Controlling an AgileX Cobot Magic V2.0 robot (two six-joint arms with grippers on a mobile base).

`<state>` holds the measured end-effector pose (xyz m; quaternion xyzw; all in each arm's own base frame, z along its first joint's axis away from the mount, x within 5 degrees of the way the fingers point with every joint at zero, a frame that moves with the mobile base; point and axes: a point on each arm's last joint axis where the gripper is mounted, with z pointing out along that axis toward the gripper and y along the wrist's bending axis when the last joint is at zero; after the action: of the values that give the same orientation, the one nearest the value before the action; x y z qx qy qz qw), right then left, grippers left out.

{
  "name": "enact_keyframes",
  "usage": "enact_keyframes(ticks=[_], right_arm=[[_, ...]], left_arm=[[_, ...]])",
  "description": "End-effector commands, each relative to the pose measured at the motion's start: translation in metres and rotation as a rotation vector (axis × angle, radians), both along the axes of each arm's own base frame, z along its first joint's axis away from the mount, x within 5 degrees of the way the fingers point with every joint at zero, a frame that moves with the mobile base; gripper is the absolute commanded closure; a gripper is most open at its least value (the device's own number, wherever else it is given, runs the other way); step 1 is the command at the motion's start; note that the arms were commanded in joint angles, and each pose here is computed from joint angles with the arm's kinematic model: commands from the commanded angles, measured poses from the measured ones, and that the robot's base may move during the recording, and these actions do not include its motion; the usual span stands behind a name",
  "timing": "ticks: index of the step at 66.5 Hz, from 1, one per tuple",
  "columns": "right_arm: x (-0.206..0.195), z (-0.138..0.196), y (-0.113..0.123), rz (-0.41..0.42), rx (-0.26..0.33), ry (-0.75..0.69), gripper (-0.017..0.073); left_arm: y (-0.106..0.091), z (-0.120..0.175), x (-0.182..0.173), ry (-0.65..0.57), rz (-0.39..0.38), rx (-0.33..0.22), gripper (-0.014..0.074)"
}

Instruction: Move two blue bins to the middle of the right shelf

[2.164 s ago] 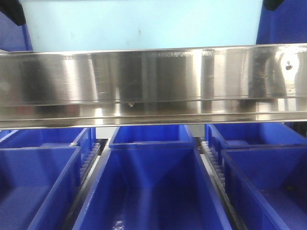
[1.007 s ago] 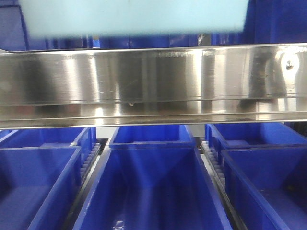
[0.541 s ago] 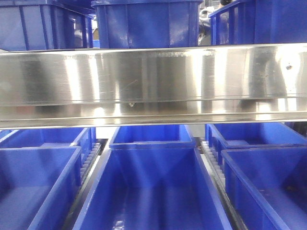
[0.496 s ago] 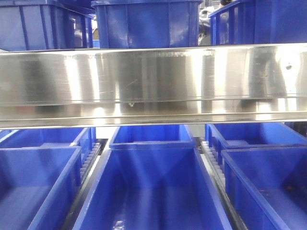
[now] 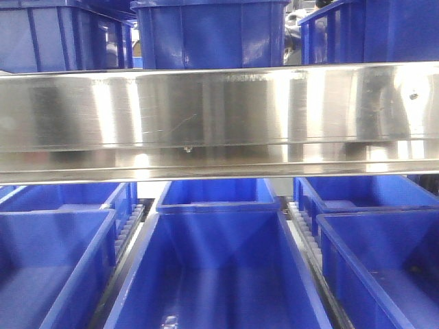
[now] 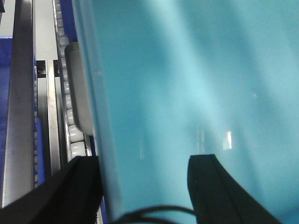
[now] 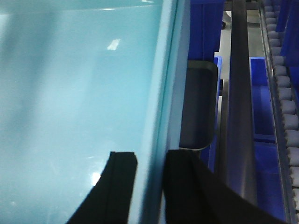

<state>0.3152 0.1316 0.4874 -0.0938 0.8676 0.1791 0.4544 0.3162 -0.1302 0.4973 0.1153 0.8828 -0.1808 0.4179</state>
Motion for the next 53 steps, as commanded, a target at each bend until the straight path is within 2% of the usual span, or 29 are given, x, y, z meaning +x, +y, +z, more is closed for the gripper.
enact_keyframes(ticks=[1, 53], right_arm=[[-0.002, 0.0152, 0.0033, 0.011, 0.089, -0.088, 0.0713], [-0.002, 0.0152, 0.0033, 0.011, 0.089, -0.088, 0.0713]], left_arm=[[-0.0087, 0.0237, -0.017, -0.097, -0.092, -0.109, 0.0704], [-0.0086, 0.0235, -0.017, -0.097, -0.091, -0.107, 0.0704]])
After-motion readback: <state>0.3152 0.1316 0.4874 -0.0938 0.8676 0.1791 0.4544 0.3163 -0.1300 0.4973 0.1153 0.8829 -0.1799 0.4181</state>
